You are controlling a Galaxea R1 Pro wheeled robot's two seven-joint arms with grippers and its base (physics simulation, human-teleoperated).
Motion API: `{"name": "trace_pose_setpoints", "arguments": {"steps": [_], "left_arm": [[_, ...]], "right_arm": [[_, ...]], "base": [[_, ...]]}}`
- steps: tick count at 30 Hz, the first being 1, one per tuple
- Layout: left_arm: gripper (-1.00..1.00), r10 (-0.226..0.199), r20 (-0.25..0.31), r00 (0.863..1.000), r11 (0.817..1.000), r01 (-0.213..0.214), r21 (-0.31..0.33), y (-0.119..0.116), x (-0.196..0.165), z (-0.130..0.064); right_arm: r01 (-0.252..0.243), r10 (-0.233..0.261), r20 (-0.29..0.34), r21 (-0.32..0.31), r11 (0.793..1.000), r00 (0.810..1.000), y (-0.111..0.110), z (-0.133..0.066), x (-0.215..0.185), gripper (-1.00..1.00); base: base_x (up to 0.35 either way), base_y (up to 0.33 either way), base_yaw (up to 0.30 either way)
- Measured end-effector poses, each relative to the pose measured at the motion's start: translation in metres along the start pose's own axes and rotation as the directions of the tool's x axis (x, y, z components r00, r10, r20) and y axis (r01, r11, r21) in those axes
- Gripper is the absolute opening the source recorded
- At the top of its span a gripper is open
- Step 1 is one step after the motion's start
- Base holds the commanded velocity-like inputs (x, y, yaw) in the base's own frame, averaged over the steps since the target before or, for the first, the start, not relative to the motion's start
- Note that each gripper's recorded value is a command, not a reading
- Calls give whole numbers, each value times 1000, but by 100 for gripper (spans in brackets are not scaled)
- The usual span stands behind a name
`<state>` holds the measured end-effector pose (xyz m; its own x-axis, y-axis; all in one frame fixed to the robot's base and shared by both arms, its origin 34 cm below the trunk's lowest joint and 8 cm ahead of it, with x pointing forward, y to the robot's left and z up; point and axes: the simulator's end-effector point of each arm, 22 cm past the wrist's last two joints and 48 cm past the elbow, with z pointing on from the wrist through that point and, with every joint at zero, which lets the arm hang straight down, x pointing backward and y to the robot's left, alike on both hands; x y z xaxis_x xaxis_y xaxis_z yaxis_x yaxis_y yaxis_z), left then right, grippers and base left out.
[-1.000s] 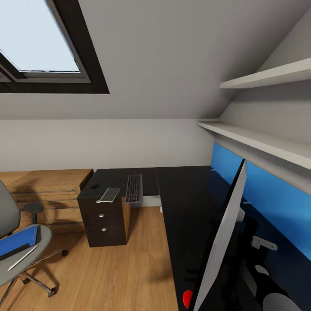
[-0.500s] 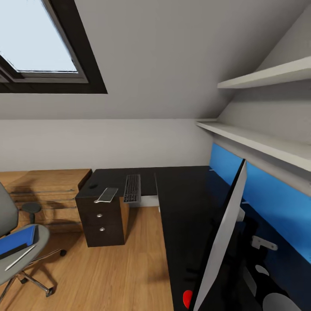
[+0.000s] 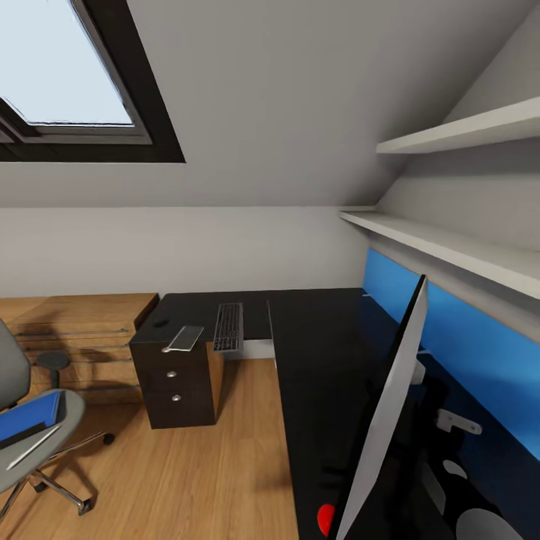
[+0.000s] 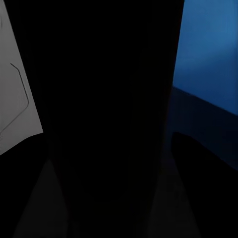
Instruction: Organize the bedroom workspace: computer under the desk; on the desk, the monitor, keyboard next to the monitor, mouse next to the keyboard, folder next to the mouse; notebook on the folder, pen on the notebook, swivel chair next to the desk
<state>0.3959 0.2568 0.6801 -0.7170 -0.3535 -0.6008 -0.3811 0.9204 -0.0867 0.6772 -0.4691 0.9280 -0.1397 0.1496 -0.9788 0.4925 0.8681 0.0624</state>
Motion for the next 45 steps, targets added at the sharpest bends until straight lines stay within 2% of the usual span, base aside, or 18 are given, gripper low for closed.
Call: {"name": "trace_pose_setpoints", "arguments": {"steps": [14, 45], "left_arm": [[100, 0, 0, 1000, 1000, 0, 0, 0, 0, 0], [100, 1, -5, 1000, 1000, -1, -2, 1, 2, 0]], "right_arm": [[-9, 9, -2, 4, 1000, 1000, 0, -1, 1, -100], [-5, 5, -5, 4, 1000, 1000, 0, 0, 3, -100]], "base": [[-10, -47, 42], [0, 0, 245]]}}
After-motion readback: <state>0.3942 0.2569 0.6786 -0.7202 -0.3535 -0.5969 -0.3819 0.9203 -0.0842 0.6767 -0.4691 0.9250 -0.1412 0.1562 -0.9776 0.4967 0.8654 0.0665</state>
